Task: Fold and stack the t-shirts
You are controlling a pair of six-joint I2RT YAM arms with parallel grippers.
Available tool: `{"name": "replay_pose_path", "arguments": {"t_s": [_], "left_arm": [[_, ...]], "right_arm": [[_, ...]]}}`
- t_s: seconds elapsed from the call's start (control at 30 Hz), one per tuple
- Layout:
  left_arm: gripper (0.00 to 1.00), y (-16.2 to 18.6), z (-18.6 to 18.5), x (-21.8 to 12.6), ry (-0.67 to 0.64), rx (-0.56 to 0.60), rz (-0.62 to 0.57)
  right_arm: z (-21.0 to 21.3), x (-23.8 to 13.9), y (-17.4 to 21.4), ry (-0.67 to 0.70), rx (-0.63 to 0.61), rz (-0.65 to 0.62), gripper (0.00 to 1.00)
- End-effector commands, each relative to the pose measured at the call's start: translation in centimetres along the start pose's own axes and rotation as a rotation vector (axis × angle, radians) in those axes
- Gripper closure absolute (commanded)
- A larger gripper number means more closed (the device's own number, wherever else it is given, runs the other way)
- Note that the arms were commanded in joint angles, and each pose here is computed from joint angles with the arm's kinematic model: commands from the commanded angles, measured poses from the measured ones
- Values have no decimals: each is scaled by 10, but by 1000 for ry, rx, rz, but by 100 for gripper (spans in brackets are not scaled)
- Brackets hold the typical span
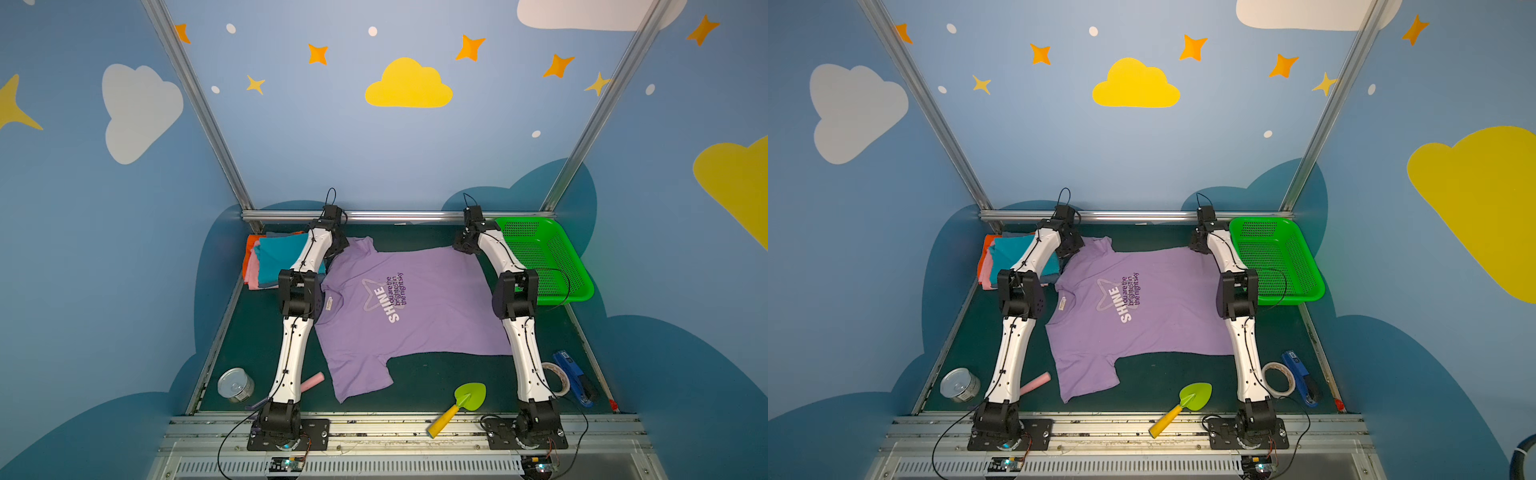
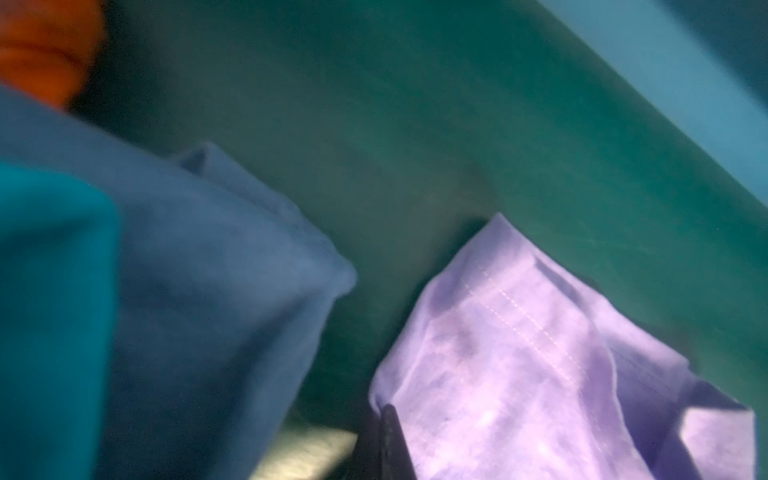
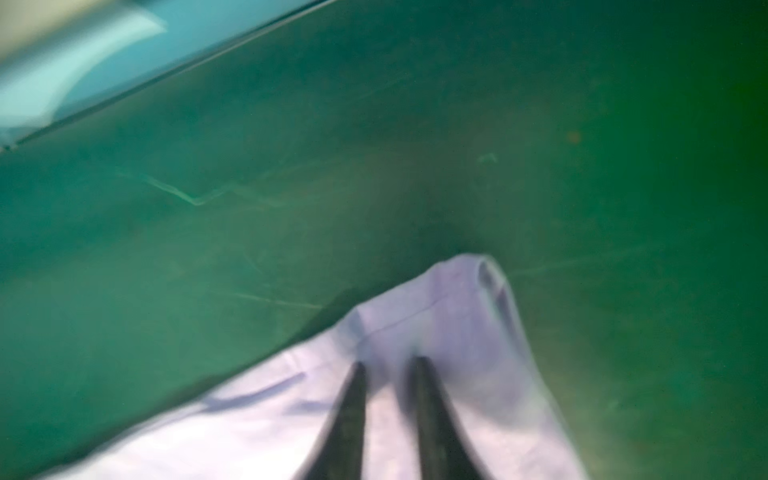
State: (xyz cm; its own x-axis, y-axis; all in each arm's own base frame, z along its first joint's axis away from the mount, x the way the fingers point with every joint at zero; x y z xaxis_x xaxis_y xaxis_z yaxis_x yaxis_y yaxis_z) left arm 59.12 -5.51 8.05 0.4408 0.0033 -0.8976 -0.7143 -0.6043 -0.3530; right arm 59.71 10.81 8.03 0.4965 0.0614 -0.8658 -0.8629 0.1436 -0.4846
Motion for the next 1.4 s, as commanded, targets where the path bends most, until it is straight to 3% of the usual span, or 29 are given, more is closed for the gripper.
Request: {"name": "replay_pose_path", "arguments": {"t_s": [0.0, 0.63, 0.9, 1.37], "left_arm": [[96, 1, -9, -26, 39, 6, 25], [96, -39, 8, -70, 93, -78, -38], [96, -33, 13, -88, 92, -78, -16], [96, 1, 45, -131, 74, -108, -25]], "right_arm": [[-5, 10, 13, 23, -10, 56, 100], [-15, -53, -27, -58, -5, -121, 100], [-18, -73, -22, -109, 26, -117, 100], [-45, -92, 12, -48, 152, 22, 100]]}}
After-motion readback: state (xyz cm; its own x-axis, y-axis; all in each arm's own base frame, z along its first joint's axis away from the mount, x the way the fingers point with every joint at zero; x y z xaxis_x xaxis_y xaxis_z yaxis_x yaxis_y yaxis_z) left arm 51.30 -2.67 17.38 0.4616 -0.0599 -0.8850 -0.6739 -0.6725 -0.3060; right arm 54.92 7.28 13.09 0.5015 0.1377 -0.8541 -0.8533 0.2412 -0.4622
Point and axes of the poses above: each gripper's point midway between its finger pads, its own x axis out along the fingers, its own z axis along the line the jaws close on, y = z × x, the point moved 6 cm from there along -x, back along the fingers, and after that the axes turned 7 degrees about -x, right-handed, at the moved point
